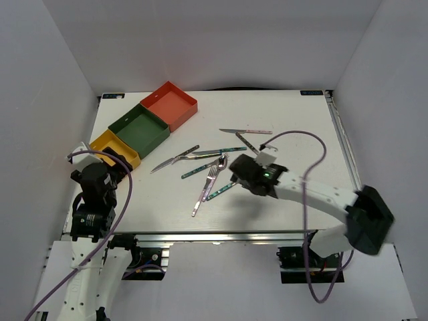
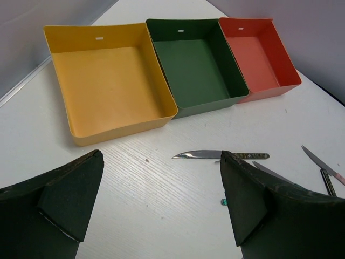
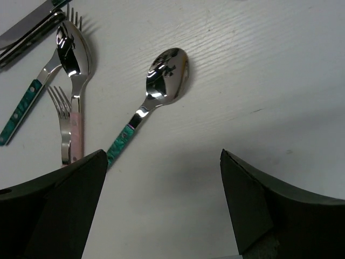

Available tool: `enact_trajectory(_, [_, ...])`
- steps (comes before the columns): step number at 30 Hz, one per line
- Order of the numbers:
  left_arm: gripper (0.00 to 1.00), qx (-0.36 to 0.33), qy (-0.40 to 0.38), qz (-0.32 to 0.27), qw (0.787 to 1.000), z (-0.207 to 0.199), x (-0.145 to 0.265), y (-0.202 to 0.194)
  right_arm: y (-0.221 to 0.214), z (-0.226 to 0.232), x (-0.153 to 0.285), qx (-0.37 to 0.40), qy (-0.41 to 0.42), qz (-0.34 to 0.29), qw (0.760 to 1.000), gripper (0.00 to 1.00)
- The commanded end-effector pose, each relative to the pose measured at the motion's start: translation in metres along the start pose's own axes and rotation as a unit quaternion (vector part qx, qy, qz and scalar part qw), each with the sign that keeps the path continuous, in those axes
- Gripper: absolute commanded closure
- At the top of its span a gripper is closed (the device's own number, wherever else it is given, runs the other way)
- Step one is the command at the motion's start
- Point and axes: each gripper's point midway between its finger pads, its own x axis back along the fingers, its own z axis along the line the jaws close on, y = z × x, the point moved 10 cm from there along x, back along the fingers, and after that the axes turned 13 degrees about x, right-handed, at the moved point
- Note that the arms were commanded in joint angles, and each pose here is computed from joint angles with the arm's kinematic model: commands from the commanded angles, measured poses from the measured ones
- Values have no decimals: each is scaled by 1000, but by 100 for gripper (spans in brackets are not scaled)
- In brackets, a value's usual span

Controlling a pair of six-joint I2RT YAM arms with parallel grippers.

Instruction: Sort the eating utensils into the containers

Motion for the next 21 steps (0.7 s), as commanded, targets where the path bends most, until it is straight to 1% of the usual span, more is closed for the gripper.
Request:
enact_trajectory(1, [2, 3, 14, -7, 1000, 2, 0, 1, 6, 43, -4, -78, -90, -70, 990, 11])
enact_trajectory(2, [2, 3, 14, -7, 1000, 2, 0, 2, -11, 48, -21, -62, -147, -49, 986, 11])
enact_trajectory(3, [2, 3, 14, -7, 1000, 2, 0, 1, -13, 57, -25, -59, -162, -42, 984, 14])
enact_trajectory(4, [2, 4, 14, -7, 1000, 2, 0, 2, -3, 79, -23, -73, -154, -31, 985, 19])
enact_trajectory(5, [2, 4, 14, -8, 1000, 2, 0, 2, -18, 81, -40, -44, -201, -11, 979, 23])
enact_trajectory(6, [2, 6, 14, -10, 1000, 2, 0, 2, -19, 87, -45, -38, -208, -2, 977, 27])
enact_trajectory(8, [2, 6, 14, -11, 1000, 3, 1, 2, -25, 102, -54, -34, -200, 3, 979, 29])
enact_trajectory(10, [2, 7, 10, -11, 1000, 2, 2, 2, -38, 98, -63, -28, -191, 12, 981, 30])
enact_trajectory(11, [2, 7, 8, -11, 1000, 2, 2, 2, -37, 104, -66, -40, -161, 6, 986, 33])
enact_trajectory(12, [2, 7, 6, -12, 1000, 2, 3, 2, -41, 103, -68, -45, -155, 11, 987, 35])
enact_trajectory(16, [2, 5, 4, -8, 1000, 1, 1, 1, -54, 94, -82, -43, -168, 39, 984, 39])
enact_trajectory(19, [2, 3, 3, -6, 1000, 0, 1, 1, -62, 90, -86, -41, -175, 58, 982, 51])
enact_trajectory(20, [2, 3, 4, -5, 1000, 1, 1, 1, -67, 84, -88, -40, -181, 65, 981, 60])
enact_trajectory(21, [2, 2, 5, -5, 1000, 1, 1, 1, -69, 82, -89, -45, -177, 72, 981, 66])
